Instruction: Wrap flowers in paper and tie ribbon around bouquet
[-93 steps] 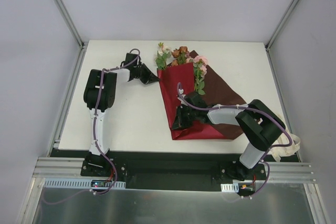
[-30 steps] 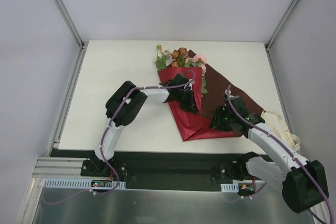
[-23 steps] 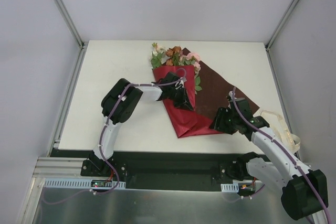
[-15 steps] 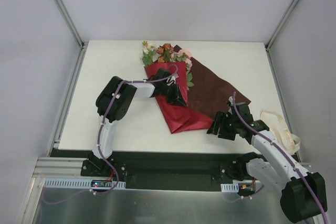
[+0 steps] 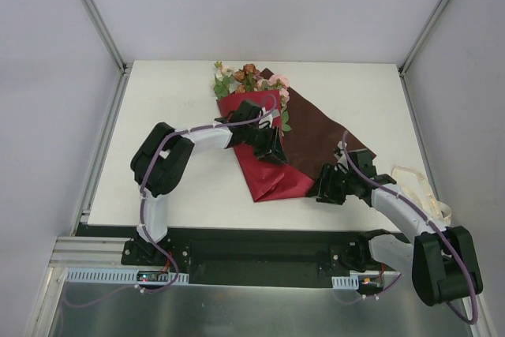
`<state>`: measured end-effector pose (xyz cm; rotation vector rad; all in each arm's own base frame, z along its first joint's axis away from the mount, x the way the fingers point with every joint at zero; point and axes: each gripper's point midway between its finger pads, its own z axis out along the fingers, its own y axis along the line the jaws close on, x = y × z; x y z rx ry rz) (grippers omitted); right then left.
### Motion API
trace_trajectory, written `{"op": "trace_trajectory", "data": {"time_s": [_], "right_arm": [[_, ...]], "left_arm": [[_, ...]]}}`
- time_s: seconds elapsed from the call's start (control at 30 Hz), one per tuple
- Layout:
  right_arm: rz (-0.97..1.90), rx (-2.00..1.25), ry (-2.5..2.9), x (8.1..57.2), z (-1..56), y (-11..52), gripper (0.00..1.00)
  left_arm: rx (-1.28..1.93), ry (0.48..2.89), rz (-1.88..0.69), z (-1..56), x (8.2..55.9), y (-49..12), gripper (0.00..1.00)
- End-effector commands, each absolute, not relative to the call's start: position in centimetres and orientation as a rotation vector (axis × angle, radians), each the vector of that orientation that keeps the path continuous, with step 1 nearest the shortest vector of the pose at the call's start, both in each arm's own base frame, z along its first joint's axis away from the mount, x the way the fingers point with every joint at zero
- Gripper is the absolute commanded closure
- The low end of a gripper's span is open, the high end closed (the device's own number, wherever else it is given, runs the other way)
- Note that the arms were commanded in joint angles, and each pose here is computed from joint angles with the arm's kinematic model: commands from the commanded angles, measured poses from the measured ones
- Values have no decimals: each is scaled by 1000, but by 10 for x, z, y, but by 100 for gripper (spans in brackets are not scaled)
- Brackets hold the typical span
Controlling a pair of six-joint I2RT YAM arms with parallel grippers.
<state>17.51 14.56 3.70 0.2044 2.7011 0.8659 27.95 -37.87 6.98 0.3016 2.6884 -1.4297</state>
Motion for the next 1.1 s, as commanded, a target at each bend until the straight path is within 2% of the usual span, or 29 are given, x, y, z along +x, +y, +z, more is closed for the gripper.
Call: {"op": "trace_trajectory", "data": {"time_s": [0.0,0.2,0.33,0.5,0.7,0.83,0.9,0.93,1.07], "right_arm": [[994,18,2643,173,57,164,45],[1062,-63,2638,175,62,191,46],[1040,-59,2626,190,68,203,48],[1007,-1,2663,206,58,207,59],[990,22,2670,220,52,211,67],[963,36,2686,227,45,212,69],[961,39,2687,230,44,214,71],[955,46,2691,231,42,213,71],[936,74,2706,235,33,213,73]], "left_arm": [[433,2563,-1489,115,269,-378,62],[445,2546,-1492,121,266,-375,61],[431,2580,-1476,111,258,-369,65],[448,2571,-1440,110,251,-361,65],[460,2564,-1422,109,245,-354,60],[464,2589,-1439,99,240,-354,64],[464,2598,-1445,94,240,-355,69],[465,2598,-1446,93,240,-357,75],[456,2609,-1456,83,242,-360,81]]}}
